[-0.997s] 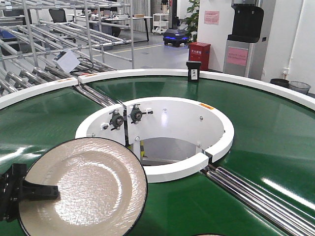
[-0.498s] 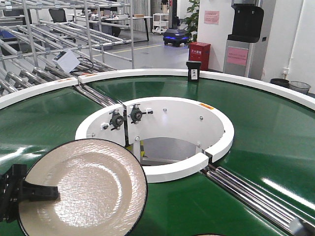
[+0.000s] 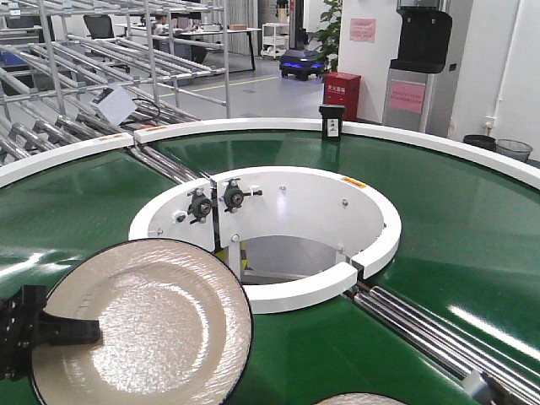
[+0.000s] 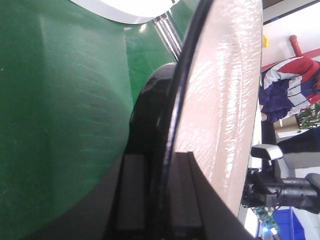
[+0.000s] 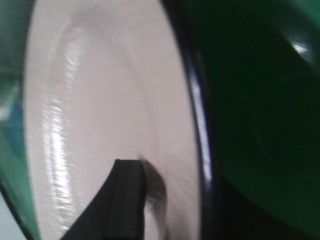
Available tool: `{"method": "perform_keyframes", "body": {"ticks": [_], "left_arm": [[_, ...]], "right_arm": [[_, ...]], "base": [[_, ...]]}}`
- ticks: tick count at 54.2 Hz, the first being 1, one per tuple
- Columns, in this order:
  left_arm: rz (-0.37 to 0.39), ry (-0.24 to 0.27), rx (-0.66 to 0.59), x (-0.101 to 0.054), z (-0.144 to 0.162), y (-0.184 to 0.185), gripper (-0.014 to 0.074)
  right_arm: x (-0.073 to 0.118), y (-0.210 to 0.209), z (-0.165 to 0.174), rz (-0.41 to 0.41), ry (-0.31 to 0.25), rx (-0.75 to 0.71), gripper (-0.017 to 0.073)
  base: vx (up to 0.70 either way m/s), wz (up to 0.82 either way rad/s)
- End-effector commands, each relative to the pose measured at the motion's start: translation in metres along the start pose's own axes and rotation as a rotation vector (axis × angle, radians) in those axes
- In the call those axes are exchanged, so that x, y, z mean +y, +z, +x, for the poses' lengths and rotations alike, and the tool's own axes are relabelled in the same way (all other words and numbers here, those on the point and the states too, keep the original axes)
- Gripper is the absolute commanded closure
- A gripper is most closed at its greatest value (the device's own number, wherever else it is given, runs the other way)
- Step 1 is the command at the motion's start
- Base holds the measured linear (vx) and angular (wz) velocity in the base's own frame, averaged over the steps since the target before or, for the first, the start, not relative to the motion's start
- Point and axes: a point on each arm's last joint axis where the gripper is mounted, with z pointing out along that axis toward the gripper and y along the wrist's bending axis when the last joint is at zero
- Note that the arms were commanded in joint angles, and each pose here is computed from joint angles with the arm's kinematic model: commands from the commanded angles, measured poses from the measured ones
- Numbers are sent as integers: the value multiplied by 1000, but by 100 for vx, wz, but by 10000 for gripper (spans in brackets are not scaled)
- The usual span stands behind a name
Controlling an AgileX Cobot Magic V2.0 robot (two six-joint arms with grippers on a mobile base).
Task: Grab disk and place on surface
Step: 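Close the right gripper on the rim of the other cream plate, then lift both plates upright off the conveyor with both grippers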
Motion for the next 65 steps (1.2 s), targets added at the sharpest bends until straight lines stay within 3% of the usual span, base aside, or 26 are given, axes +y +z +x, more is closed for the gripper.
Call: {"method": "perform_keyframes", "body": {"ticks": [1, 10, 19, 28, 29, 30, 35, 42, 49, 54, 65], "left_arm": [[107, 10, -97, -26, -11, -10, 595], [75, 1, -129, -23, -13, -11, 595], [15, -8, -185, -18, -18, -11, 595], [-33, -8, -216, -13, -21, -12, 595], [-36, -32, -192, -12, -19, -11, 595], [-35, -36, -184, -13, -18, -11, 595], [-1, -61, -145, -18, -14, -7, 595], [38, -111, -89, -32, -6, 7, 595], [67, -91, -45, -52, 6, 26, 595], [113, -98, -30, -64, 12, 34, 595], [217, -140, -8, -83, 19, 44, 595]], "right_arm": [[8, -5, -2, -17, -26, -9, 575], [23, -12, -6, -116, -7, 7, 571], [57, -41, -26, -198, 32, -22, 568], [99, -86, -49, -167, -29, -129, 568], [130, -115, -58, -171, -37, -210, 568], [134, -120, -60, -175, -42, -223, 568], [154, -138, -68, -218, -29, -282, 568], [183, -153, -77, -271, -74, -333, 567], [213, -153, -81, -298, -125, -377, 567], [223, -154, -86, -312, -112, -437, 567], [223, -157, -90, -322, -76, -486, 564]], "base": [[0, 0], [0, 0], [0, 0], [0, 0], [0, 0], [0, 0], [0, 0], [0, 0], [0, 0], [0, 0], [0, 0]]}}
